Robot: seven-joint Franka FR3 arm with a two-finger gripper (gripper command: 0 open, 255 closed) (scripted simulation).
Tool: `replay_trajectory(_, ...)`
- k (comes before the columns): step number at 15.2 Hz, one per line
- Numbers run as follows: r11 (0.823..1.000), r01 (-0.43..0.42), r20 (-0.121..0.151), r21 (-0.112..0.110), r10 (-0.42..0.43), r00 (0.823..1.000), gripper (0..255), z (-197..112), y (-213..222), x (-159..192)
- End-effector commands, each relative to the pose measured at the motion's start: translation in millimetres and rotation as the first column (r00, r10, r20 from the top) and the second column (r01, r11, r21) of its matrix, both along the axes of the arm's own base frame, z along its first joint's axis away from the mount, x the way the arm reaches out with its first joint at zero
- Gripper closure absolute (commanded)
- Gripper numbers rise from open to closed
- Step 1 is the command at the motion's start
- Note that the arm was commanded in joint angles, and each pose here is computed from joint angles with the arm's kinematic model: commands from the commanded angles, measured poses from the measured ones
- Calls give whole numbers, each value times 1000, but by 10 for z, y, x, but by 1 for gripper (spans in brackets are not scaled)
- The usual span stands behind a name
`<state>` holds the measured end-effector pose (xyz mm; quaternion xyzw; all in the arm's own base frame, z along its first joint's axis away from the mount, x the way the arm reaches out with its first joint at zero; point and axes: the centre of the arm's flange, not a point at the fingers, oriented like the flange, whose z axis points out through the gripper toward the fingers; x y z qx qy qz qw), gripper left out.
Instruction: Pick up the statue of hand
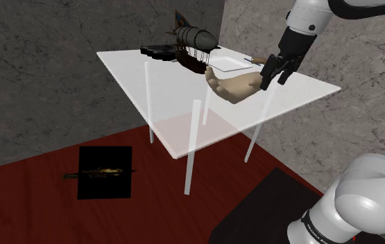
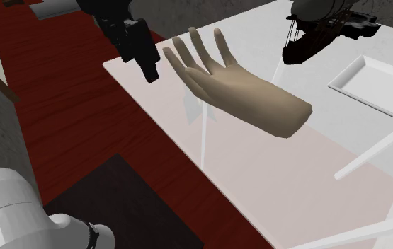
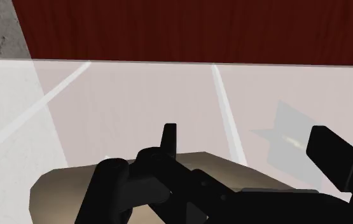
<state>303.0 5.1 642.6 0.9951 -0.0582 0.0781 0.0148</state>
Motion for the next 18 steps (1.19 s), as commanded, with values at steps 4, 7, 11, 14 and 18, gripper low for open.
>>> replay_trajectory(4, 987, 162, -96, 23, -159, 983, 0, 34, -239, 483)
replay_trajectory(7, 947, 320, -194, 31, -309, 931, 0, 15, -552, 923)
replay_trajectory(11, 855, 518, -320, 15, -487, 813, 0, -86, -1069, 1413)
replay_trajectory(14, 794, 607, -380, -3, -563, 734, 0, -166, -1363, 1609)
replay_trajectory(18, 794, 607, -380, -3, -563, 734, 0, -378, -1363, 1609)
